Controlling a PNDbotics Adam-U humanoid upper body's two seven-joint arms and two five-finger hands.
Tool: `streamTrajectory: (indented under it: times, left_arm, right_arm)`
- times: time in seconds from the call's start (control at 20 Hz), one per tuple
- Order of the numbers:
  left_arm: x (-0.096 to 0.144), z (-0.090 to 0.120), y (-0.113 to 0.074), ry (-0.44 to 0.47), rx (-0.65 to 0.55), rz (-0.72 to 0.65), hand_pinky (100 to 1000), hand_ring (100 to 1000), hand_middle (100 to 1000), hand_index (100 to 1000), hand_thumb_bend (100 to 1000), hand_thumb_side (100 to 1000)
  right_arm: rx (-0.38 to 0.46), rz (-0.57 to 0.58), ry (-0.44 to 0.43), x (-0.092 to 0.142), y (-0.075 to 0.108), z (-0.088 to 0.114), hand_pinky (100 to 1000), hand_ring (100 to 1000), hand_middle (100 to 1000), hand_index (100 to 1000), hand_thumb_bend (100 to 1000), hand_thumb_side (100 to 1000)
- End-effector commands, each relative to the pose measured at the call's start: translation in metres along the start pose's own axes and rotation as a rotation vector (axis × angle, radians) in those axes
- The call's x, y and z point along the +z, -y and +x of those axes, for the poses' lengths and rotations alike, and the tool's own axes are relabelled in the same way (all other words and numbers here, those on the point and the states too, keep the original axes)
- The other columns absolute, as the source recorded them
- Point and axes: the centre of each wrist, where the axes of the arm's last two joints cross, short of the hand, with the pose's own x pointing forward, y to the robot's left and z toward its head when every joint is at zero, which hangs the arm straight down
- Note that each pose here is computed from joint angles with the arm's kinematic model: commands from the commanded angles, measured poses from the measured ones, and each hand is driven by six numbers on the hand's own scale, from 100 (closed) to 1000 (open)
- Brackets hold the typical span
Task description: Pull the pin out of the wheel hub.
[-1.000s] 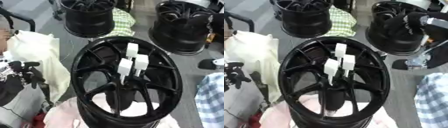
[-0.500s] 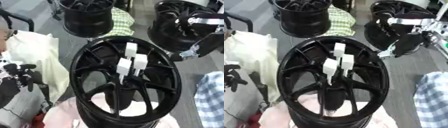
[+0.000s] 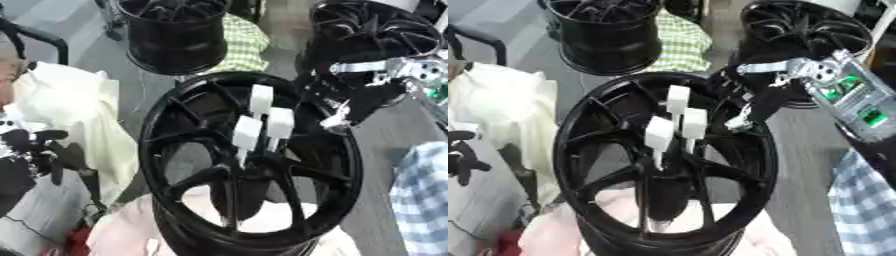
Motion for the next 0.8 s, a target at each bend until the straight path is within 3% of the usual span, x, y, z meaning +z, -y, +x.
streamTrajectory:
  times: [0.05,0.8]
  left_arm:
    - [-0.005,0.009,0.0,0.013,-0.016,-0.019,727,404,538,827,100,925]
    - [-0.01,0.008,0.002,0.013,-0.012,-0.031,727,385,537,827,100,925]
  right_arm:
    - [0.054,0.014,-0.03,-0.001,0.008,0.005,892,890,890,941,534,287]
    - [0.078,0.103,-0.091,-0.035,-0.004,-0.001,840,846,837,899,495,367]
